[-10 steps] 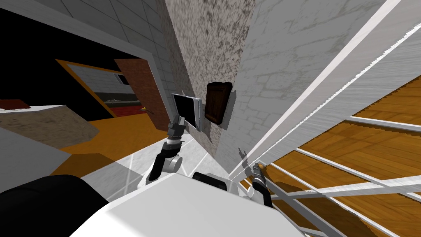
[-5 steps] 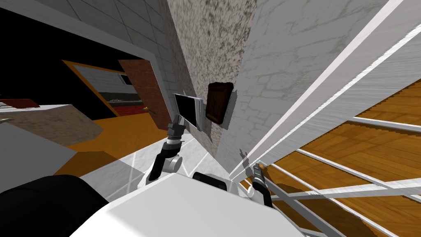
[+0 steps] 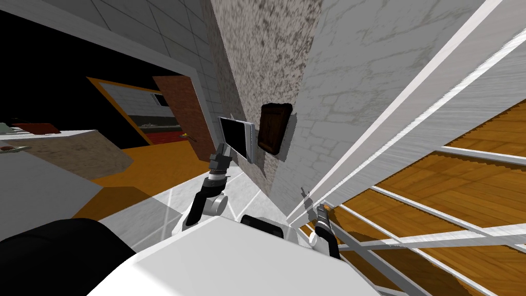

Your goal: Pull the door open

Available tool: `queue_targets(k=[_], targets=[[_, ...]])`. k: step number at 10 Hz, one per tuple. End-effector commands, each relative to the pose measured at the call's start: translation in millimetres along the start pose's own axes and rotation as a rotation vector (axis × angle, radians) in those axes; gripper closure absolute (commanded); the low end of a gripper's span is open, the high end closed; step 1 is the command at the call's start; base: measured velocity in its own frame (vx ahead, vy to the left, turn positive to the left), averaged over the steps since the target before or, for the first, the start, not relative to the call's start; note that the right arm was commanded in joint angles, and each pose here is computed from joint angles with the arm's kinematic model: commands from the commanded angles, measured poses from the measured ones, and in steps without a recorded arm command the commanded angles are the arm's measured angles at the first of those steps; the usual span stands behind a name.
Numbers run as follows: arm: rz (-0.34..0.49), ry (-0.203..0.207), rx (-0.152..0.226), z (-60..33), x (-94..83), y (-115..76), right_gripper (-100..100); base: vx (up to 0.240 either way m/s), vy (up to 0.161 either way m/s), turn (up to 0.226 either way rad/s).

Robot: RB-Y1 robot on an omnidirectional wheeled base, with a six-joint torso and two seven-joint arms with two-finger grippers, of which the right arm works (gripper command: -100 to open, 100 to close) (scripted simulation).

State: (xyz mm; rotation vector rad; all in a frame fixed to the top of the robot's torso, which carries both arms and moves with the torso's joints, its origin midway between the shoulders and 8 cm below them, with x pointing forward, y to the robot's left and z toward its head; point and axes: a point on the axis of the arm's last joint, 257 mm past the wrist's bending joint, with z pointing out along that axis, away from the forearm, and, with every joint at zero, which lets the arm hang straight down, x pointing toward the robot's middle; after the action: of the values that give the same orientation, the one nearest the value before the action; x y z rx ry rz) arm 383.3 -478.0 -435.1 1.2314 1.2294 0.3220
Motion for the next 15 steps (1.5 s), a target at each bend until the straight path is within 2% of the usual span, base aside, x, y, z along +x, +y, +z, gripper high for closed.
queue_targets(k=[1,4,5,10,12,15], targets=[[0.034,-0.014,0.023,-5.5,-12.2,-14.0,100,-0.01,-0.003,0.024],[0.111,-0.014,0.014,-5.0,-12.0,-11.7,100,-0.028,-0.002,0.038],[0.114,-0.014,0.014,-5.0,-12.0,-11.7,100,-0.025,0.008,0.025],[0.259,-0.012,-0.005,-4.1,-11.8,-7.2,100,-0.029,-0.003,0.025],[0.277,-0.012,-0.005,-4.1,-11.8,-7.2,100,-0.023,-0.004,0.018],[0.359,-0.009,-0.015,-3.7,-11.6,-4.8,100,-0.026,-0.001,0.029]])
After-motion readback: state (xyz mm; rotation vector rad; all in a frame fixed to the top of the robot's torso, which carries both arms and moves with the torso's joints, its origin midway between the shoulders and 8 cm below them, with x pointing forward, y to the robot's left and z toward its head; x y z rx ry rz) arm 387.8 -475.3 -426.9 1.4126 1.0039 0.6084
